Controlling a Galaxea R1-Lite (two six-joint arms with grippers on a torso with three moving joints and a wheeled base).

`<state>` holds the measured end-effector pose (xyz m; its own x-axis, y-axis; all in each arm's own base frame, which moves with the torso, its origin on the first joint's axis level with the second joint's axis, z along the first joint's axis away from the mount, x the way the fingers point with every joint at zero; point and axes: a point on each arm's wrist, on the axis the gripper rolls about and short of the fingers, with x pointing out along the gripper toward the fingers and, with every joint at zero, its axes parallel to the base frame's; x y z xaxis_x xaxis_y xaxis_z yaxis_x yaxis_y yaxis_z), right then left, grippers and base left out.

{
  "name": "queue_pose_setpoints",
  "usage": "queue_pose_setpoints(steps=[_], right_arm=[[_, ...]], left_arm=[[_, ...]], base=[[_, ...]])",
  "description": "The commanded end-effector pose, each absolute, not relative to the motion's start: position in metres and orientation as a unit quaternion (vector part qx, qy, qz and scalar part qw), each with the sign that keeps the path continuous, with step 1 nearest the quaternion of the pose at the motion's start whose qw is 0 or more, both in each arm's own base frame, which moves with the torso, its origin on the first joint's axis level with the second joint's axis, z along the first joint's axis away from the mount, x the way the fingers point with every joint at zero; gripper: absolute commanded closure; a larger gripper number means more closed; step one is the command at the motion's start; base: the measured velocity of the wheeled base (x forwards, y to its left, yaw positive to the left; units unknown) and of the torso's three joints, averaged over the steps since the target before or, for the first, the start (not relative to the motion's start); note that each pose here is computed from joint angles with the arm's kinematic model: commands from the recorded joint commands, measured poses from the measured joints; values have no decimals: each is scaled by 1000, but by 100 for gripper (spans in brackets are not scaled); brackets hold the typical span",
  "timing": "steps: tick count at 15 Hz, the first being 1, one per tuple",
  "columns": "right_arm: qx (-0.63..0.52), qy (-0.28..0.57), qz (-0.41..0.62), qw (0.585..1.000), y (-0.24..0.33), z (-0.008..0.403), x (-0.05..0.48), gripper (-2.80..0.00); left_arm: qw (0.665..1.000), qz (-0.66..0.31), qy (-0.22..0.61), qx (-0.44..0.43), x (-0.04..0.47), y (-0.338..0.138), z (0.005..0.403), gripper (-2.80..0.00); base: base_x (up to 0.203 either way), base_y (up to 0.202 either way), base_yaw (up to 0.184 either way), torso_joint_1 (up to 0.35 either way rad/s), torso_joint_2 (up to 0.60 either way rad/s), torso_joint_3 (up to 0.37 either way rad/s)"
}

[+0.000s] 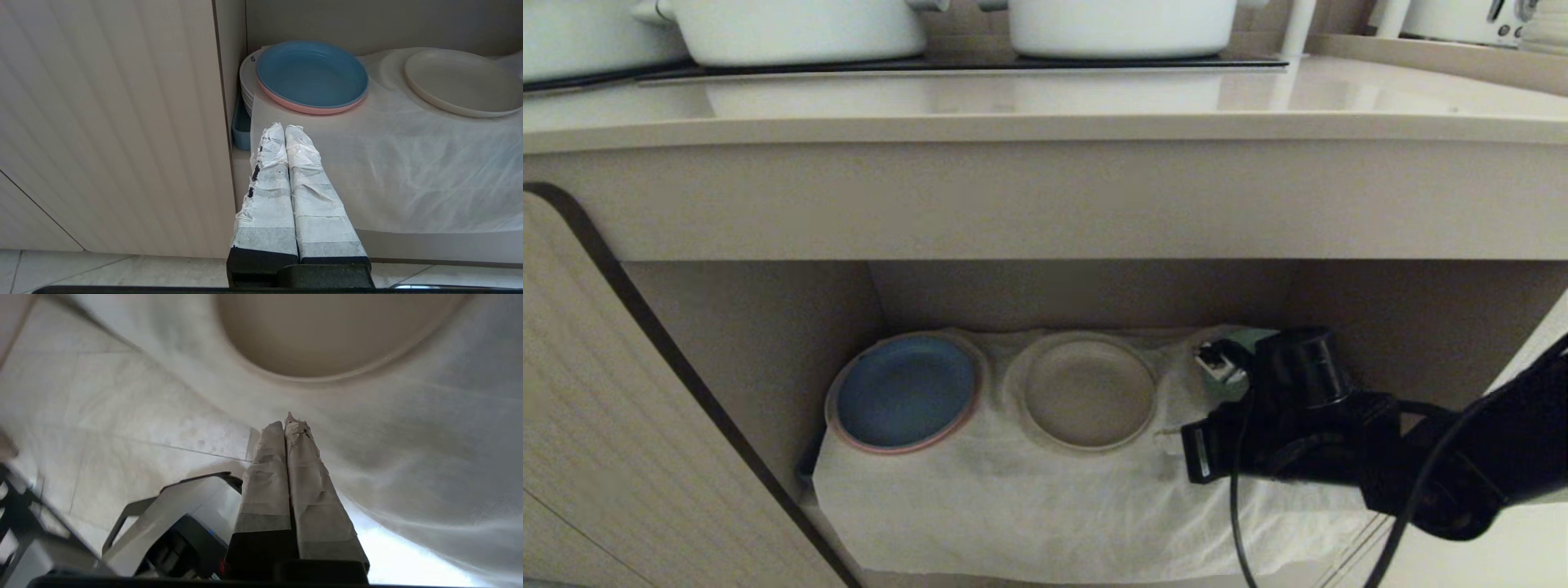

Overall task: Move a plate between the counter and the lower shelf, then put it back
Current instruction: Pick up the plate in the cupboard

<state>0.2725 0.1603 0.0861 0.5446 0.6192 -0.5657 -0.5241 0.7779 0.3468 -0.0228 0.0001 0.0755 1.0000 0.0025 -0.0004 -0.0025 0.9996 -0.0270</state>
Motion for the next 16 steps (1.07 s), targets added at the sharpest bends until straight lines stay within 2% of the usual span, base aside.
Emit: queue_pose_setpoints(steps=[1, 7, 16], right_arm=[[64, 366, 304, 878, 164, 73, 280, 0], [87, 431, 238, 866, 182, 79, 306, 0], [120, 447, 195, 865, 203, 76, 335, 0]], left_arm=[[1000, 2, 0, -14, -23, 0, 75, 0], [1000, 2, 0, -14, -23, 0, 75, 0], [1000, 2, 0, -14, -23, 0, 75, 0]], base=[[0, 0, 0, 0, 0, 0], [0, 0, 0, 0, 0, 0], [0, 0, 0, 0, 0, 0]])
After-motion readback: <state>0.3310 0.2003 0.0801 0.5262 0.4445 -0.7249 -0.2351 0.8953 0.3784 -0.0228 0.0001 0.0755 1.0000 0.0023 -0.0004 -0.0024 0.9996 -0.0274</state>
